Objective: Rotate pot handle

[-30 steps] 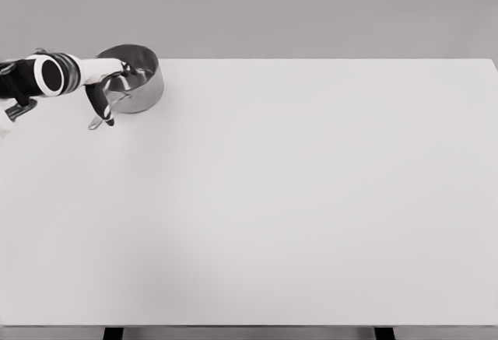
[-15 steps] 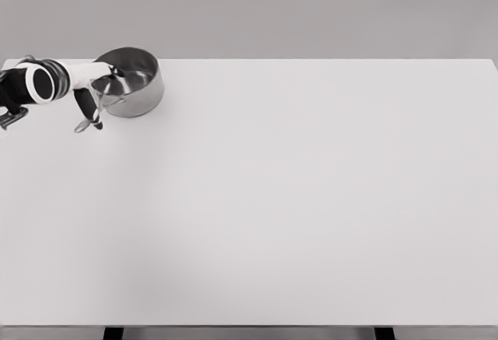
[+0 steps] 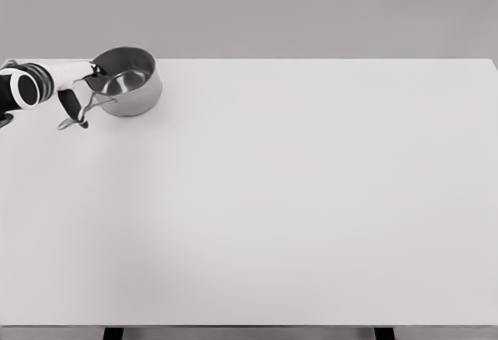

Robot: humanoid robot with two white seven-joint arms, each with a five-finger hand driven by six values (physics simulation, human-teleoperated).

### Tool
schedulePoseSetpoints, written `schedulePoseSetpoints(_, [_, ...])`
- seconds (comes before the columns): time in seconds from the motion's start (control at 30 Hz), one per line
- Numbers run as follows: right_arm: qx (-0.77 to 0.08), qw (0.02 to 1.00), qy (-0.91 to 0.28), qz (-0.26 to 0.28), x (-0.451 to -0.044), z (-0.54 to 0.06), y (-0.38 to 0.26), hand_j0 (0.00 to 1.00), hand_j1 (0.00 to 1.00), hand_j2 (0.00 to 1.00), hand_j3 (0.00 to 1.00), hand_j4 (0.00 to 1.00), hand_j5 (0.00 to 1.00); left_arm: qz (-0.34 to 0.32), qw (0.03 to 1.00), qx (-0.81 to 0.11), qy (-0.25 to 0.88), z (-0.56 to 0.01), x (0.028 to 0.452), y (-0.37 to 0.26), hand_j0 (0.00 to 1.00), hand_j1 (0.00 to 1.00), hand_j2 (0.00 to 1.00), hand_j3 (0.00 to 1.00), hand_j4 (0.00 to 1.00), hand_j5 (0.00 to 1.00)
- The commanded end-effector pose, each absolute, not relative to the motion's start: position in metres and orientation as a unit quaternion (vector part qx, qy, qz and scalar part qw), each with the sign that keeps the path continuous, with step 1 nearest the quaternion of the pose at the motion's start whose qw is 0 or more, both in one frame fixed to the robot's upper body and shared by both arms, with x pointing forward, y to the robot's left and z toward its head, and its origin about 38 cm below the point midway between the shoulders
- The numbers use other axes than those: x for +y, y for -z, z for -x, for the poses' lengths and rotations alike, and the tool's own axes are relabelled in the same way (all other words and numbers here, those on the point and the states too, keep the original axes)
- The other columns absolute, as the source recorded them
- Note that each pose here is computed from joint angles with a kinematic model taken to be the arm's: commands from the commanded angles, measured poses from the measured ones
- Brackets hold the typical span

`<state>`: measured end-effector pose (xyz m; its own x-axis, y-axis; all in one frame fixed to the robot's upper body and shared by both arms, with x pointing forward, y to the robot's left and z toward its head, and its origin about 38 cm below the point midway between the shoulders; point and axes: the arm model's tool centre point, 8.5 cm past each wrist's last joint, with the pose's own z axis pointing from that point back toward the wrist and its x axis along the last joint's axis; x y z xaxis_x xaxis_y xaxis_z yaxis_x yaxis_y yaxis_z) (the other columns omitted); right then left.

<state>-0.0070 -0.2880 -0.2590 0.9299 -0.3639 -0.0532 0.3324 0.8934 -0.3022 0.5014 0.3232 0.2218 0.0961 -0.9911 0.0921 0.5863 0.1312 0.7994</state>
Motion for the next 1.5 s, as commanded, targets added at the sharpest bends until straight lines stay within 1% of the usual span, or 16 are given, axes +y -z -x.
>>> schedulePoseSetpoints(0.0, [0.054,0.972,0.179,0.145,-0.288,0.007,0.259,1.00,1.00,1.00,1.00,1.00,1.00,-0.312,0.673,-0.333,0.581,-0.502,0.328,-0.224,1.00,1.00,1.00,1.00,1.00,1.00])
schedulePoseSetpoints(0.57, [0.054,0.971,0.179,0.146,-0.288,0.007,0.259,1.00,1.00,1.00,1.00,1.00,1.00,-0.325,0.683,-0.329,0.566,-0.500,0.348,-0.227,1.00,1.00,1.00,1.00,1.00,1.00])
schedulePoseSetpoints(0.67, [0.054,0.972,0.178,0.146,-0.288,0.007,0.259,1.00,1.00,1.00,1.00,1.00,1.00,-0.334,0.689,-0.322,0.557,-0.497,0.364,-0.230,1.00,1.00,1.00,1.00,1.00,1.00])
schedulePoseSetpoints(1.07, [0.054,0.972,0.178,0.146,-0.288,0.007,0.259,1.00,1.00,1.00,1.00,1.00,1.00,-0.336,0.696,-0.318,0.549,-0.496,0.371,-0.226,1.00,1.00,1.00,1.00,1.00,1.00])
schedulePoseSetpoints(1.17, [0.054,0.971,0.179,0.146,-0.288,0.007,0.259,1.00,1.00,1.00,1.00,1.00,1.00,-0.351,0.700,-0.320,0.533,-0.498,0.382,-0.223,1.00,1.00,1.00,1.00,1.00,1.00])
schedulePoseSetpoints(1.47, [0.055,0.971,0.179,0.146,-0.288,0.008,0.259,1.00,1.00,1.00,1.00,1.00,1.00,-0.361,0.709,-0.309,0.521,-0.500,0.396,-0.221,1.00,1.00,1.00,1.00,1.00,1.00])
